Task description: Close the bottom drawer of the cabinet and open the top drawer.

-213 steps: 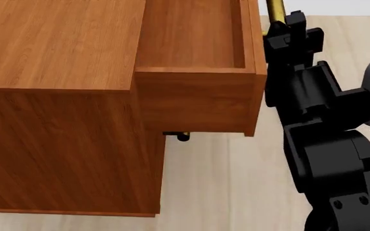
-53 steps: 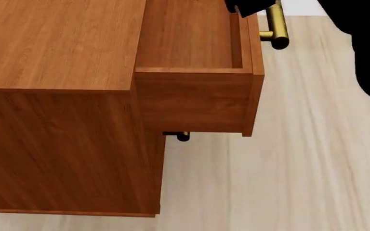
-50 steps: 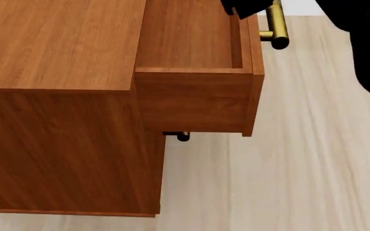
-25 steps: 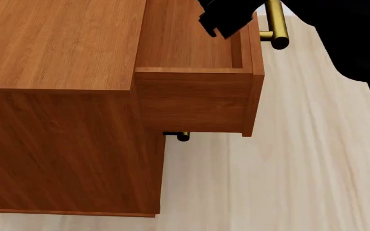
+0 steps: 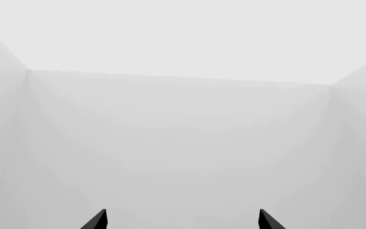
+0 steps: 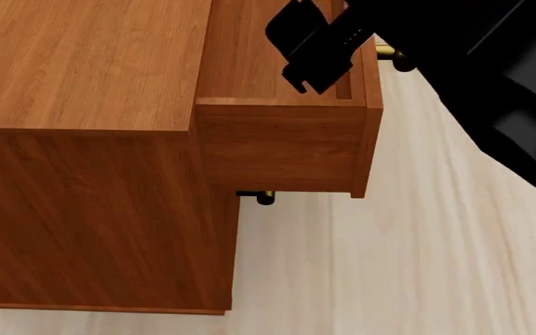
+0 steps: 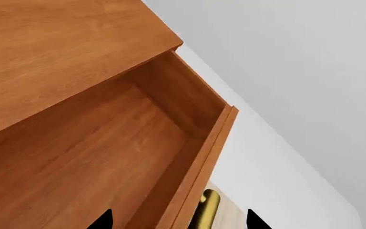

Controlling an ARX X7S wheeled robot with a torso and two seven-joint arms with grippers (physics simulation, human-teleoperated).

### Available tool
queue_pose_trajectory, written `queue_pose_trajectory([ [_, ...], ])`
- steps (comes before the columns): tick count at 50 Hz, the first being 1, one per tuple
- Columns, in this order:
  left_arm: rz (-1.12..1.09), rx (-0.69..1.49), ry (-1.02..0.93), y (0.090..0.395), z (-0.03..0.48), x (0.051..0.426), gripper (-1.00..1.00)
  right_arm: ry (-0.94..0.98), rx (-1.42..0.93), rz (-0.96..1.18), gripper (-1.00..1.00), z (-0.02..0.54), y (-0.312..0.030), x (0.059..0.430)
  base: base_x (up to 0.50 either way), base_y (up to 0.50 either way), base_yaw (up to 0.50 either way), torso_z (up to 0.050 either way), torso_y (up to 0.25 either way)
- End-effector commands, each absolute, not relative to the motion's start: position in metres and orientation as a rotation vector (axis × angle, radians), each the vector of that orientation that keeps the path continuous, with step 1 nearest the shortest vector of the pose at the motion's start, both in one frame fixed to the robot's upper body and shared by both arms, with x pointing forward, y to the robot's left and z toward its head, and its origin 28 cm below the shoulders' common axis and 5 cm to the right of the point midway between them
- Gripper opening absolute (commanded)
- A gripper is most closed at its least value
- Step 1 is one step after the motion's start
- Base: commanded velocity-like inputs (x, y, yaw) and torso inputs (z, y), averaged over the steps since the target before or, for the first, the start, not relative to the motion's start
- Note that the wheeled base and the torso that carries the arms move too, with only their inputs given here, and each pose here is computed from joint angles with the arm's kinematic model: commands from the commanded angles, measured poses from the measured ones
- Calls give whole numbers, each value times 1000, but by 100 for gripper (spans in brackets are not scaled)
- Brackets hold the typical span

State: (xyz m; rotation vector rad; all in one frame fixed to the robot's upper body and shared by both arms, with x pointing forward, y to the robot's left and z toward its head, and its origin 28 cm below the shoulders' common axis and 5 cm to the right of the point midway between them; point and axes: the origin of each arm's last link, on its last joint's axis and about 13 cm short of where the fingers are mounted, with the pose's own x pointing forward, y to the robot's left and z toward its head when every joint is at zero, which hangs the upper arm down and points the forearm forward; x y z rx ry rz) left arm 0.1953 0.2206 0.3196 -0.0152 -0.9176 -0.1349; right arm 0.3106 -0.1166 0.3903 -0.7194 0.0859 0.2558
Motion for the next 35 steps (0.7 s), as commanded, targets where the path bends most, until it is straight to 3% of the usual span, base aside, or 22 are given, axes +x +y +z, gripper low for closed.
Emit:
queue_pose_trajectory([
  [1,-134,-15,-916,221,319,196,100,138,-751,257,100,380,-117,320,0,0,0,0,0],
  [35,-132,-24,-915,221,318,195,100,266,-916,182,100,367,-130,324,1,0,0,0,-2],
])
